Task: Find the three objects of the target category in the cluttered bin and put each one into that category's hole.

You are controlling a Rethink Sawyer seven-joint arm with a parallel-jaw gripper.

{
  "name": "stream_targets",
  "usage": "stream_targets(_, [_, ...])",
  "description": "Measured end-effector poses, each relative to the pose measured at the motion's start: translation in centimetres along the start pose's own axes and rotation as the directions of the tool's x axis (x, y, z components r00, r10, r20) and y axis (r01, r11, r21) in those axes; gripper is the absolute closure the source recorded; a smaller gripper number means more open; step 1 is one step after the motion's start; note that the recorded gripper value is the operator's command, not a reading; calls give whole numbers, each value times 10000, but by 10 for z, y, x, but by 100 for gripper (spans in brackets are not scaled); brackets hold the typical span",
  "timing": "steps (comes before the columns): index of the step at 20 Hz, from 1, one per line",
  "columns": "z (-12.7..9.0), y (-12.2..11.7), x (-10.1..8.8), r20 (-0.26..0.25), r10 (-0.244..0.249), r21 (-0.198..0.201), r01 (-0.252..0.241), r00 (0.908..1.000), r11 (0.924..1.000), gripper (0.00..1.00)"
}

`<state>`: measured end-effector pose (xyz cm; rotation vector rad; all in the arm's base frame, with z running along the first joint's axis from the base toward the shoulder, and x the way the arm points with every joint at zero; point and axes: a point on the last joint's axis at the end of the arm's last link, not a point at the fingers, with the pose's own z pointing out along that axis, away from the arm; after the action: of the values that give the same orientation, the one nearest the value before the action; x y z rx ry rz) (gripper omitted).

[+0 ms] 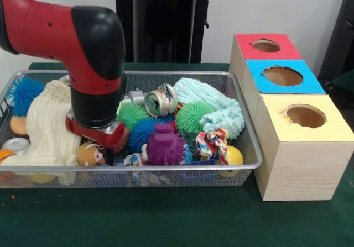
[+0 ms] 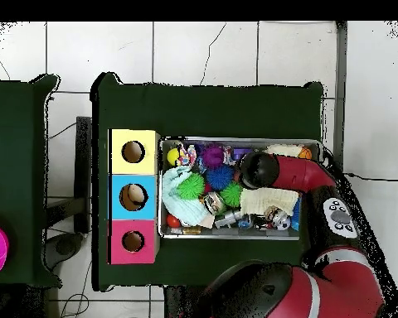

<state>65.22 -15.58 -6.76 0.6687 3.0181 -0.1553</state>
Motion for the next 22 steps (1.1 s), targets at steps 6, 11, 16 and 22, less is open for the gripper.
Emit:
stream_targets(6, [1,-7,1,114,27,-471,-22,9999,9989,0])
stream_targets(11, [1,-9,0,39,40,-586,-38,10000,9983,0])
stream_targets(16, [0,-3,6,787,-955,-163,971,9923,9951,0])
stream_targets(22, [0,2,20,2132,-2518,429,2484,9440,9677,0])
